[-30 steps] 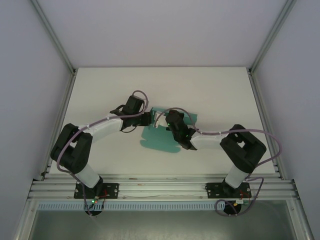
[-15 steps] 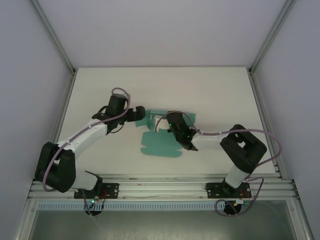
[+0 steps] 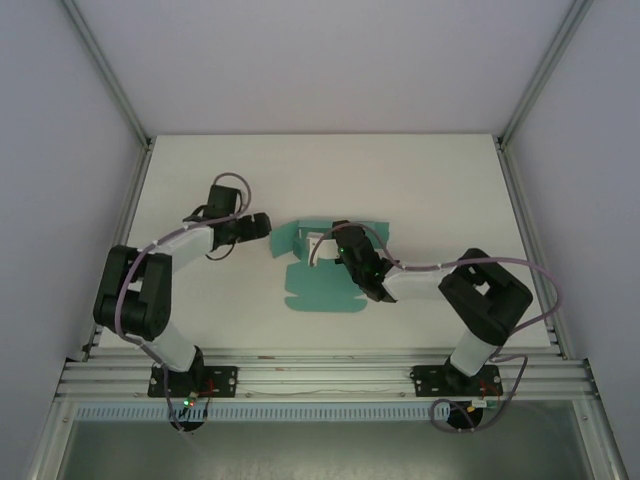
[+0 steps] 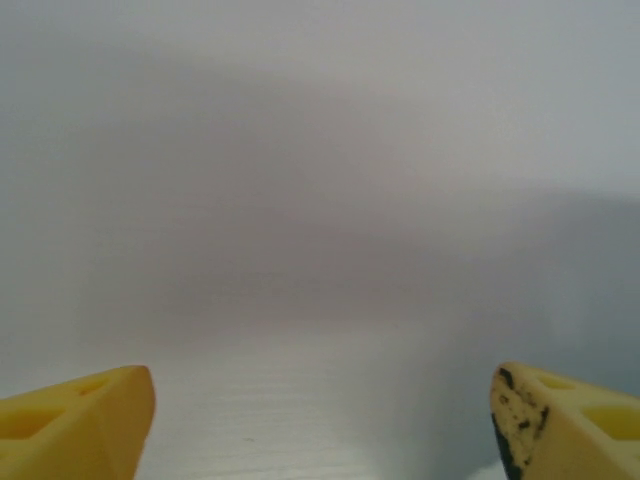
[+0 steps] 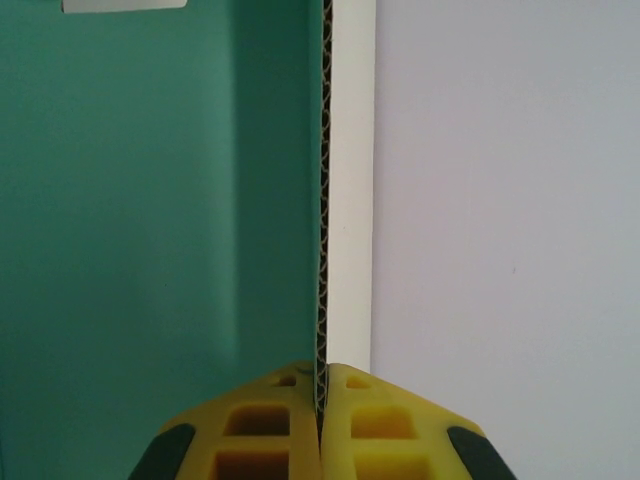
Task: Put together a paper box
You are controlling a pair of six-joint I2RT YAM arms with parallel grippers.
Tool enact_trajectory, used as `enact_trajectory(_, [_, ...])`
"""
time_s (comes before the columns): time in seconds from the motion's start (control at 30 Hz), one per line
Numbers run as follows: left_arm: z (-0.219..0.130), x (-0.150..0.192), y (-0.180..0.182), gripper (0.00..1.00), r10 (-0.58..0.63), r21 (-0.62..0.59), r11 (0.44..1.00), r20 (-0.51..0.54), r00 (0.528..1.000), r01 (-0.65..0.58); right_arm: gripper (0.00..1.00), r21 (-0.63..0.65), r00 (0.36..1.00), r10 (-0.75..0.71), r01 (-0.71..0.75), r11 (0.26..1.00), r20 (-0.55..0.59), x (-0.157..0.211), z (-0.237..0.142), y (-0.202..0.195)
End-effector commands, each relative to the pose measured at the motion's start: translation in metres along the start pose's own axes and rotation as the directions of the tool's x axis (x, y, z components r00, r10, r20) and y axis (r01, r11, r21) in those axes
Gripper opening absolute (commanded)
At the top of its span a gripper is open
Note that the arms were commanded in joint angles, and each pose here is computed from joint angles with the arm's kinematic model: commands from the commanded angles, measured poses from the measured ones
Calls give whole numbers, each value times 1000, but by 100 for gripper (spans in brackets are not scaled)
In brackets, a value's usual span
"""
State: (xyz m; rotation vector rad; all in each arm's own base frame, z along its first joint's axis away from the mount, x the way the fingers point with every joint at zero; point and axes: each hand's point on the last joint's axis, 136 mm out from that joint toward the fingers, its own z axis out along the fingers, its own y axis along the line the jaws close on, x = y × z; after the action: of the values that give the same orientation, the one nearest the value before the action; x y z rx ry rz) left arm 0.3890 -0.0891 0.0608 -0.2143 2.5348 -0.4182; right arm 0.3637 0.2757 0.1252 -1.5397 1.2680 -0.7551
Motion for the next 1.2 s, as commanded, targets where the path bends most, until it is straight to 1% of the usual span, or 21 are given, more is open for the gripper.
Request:
enact_trajectory(0.0, [-4, 5, -43, 73, 135, 184, 972, 60, 989, -144, 0, 26, 999, -13, 14, 1000, -32, 4, 6, -5])
enact_trajectory(0.1, [-5, 14, -55, 60, 191, 207, 956, 90, 977, -206, 0, 39, 1000, 4, -3, 999, -31, 1, 7, -11])
enact_trajectory(0.17, [-7, 17, -64, 59, 225, 225, 943, 112, 968, -246, 0, 48, 999, 17, -15, 999, -31, 1, 7, -15])
enact_trajectory(0.27, [-11, 25, -81, 59, 295, 268, 908, 141, 945, -323, 0, 53, 999, 20, -19, 998, -26, -1, 6, -18])
enact_trajectory(0.37, [-12, 34, -92, 62, 350, 278, 880, 169, 921, -386, 0, 60, 999, 24, -23, 998, -22, -1, 6, -18])
enact_trajectory(0.47, [-13, 33, -97, 66, 349, 294, 867, 221, 911, -403, 0, 59, 1000, 25, -24, 998, -17, -2, 5, -16])
enact_trajectory(0.53, [-12, 30, -101, 67, 352, 295, 860, 246, 903, -416, 0, 51, 1000, 24, -23, 998, -18, -1, 5, -13])
enact_trajectory(0.63, [-9, 31, -108, 69, 382, 294, 838, 287, 879, -460, 0, 50, 1000, 23, -22, 999, -10, -2, 4, -12])
enact_trajectory(0.77, [-1, 35, -112, 70, 413, 269, 830, 291, 863, -488, 0, 33, 1000, -2, 2, 999, 2, -4, -1, 0])
enact_trajectory(0.83, [4, 42, -111, 74, 438, 243, 828, 282, 854, -505, 0, 37, 1000, -16, 16, 999, 14, -6, -3, 3])
enact_trajectory(0.9, [8, 51, -111, 78, 460, 238, 819, 273, 845, -522, 0, 60, 1000, 0, 0, 998, 0, -5, -4, 1])
enact_trajectory(0.97, [11, 58, -110, 79, 468, 235, 816, 266, 843, -528, 0, 49, 1000, -3, 3, 999, -2, -4, -9, 7])
enact_trajectory(1.03, [14, 59, -111, 79, 457, 238, 820, 277, 845, -521, 0, 35, 999, 27, -27, 999, 17, -6, -14, 11])
enact_trajectory(1.1, [16, 62, -116, 80, 469, 260, 804, 275, 839, -534, 0, 6, 998, 58, -58, 998, 9, -4, -18, 16])
enact_trajectory(1.17, [16, 71, -119, 81, 501, 286, 777, 257, 826, -561, 0, -15, 998, 68, -68, 998, 6, -2, -20, 19])
